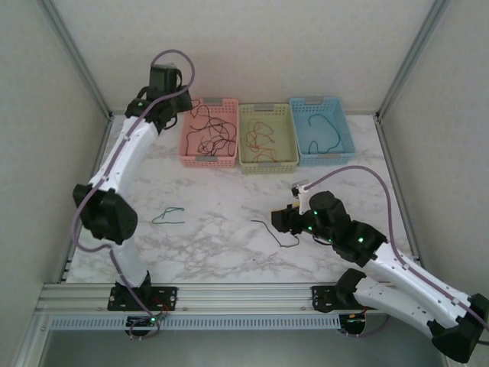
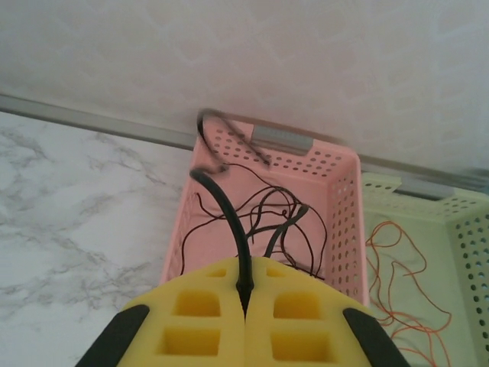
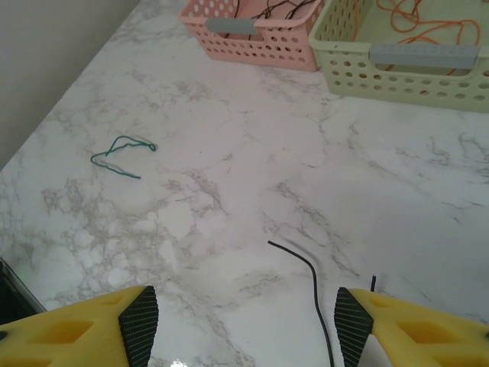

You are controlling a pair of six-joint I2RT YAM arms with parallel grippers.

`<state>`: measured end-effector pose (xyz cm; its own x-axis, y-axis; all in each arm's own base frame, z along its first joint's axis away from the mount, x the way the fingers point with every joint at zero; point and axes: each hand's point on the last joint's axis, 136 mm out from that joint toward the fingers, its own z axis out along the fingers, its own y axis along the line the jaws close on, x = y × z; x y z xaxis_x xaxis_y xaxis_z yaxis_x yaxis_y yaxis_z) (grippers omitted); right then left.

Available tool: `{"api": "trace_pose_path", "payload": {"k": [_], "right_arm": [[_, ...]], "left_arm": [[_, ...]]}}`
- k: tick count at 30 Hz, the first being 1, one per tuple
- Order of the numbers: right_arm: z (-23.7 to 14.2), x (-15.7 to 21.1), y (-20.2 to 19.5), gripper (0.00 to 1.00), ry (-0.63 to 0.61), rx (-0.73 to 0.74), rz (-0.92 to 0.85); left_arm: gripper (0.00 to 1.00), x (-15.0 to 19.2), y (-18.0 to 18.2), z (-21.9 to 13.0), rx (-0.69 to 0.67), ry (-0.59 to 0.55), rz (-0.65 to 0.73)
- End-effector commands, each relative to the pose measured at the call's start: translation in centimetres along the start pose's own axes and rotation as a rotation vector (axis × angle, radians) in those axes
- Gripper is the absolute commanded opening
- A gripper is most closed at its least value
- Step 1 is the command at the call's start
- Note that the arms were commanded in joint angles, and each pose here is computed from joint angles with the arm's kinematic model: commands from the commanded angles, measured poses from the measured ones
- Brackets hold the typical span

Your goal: Untangle the cables

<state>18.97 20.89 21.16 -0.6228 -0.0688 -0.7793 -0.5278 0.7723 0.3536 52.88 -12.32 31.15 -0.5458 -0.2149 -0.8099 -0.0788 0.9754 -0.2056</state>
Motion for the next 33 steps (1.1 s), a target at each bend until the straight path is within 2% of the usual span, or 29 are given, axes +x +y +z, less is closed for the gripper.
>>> {"api": "trace_pose_path", "payload": {"k": [1,8,18,21,24,27,29,33], "right_arm": [[-0.5,0.6,-1.2,0.67,-0.002,0.05,0.012],[-0.7,0.7,-1.4,0.67,0.006,0.063,0.011],[-0.6,1.0,-1.7,0.67,0.013,0.075,0.015],[-0.7,1.1,-1.8,0.67,0.014,0.079,0.02],[-0.8,1.3,-1.9,0.67,0.016,0.079,0.025],[-0.8,1.4,-1.9,0.67,0.018,0.079,0.029],[-0.8,1.5,-1.9,0.67,0.018,0.079,0.029],[-0.7,1.4,-1.9,0.67,0.016,0.078,0.03]], "left_arm": [[0.0,1.6,-1.2,1.6,0.045,0.113,0.048],[0.0,5.0,-1.9,5.5,0.09,0.286,0.093],[0.0,8.7,-0.9,9.9,0.166,0.455,-0.013],[0.06,9.5,-0.3,10.9,0.158,0.487,-0.02],[0.21,10.2,0.1,11.5,0.16,0.507,-0.033],[0.24,10.6,0.5,12.0,0.154,0.518,-0.034],[0.31,10.7,0.6,12.1,0.152,0.521,-0.036],[0.31,10.8,0.5,12.1,0.162,0.523,-0.038]]}}
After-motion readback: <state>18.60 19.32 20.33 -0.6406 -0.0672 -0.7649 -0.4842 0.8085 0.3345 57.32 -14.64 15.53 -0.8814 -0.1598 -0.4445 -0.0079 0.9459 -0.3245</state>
